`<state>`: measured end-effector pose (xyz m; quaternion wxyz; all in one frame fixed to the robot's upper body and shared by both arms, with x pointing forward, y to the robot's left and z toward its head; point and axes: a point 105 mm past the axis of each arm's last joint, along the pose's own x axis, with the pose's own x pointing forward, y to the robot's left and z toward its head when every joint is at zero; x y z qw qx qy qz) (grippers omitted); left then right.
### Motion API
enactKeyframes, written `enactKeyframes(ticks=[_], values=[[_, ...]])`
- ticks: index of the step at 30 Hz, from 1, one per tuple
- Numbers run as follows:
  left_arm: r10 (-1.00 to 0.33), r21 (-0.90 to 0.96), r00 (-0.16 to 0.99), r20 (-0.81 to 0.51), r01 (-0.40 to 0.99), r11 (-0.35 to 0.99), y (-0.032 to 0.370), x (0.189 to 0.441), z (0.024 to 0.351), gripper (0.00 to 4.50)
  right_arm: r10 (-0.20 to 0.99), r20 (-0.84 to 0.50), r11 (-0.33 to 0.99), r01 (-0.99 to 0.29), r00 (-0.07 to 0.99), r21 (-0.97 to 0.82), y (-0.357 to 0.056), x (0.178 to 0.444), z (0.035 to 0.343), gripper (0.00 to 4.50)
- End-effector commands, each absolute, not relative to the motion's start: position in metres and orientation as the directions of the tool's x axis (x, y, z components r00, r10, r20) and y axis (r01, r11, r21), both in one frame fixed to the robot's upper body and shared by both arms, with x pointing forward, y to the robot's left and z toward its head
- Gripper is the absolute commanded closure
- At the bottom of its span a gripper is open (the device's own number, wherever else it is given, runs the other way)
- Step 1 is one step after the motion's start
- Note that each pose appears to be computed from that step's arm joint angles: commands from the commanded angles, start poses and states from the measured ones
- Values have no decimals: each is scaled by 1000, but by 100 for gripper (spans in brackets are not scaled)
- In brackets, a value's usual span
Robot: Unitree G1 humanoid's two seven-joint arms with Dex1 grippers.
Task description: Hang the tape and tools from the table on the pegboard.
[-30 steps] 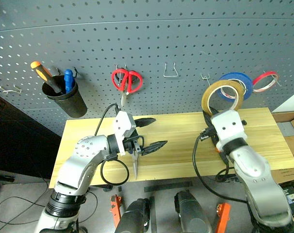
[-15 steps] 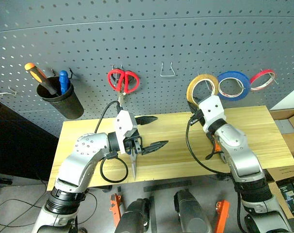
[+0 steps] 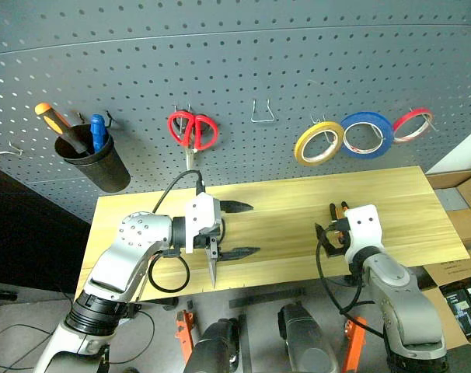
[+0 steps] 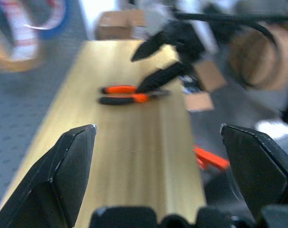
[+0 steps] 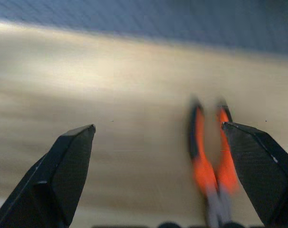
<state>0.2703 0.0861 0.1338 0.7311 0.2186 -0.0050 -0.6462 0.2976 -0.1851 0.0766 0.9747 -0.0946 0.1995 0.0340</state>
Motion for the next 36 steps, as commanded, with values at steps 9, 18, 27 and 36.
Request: enactKeyframes(ticks=[9, 18, 27, 36], values=[[-956, 351, 95, -278, 936, -9, 73, 262, 133, 0, 22, -559, 990, -94, 829, -100, -228, 347, 46, 7], [-955, 355, 103, -278, 935, -2, 74, 261, 131, 0, 53, -604, 982, -151, 795, -113, -231, 370, 28, 7], [-954, 356, 113, -277, 935, 7, 74, 263, 130, 0, 66, -659, 977, -183, 749, -110, -237, 376, 12, 7], [-951, 355, 136, -276, 934, 30, 79, 265, 129, 0, 92, -689, 981, -186, 718, -63, -233, 376, 8, 198]])
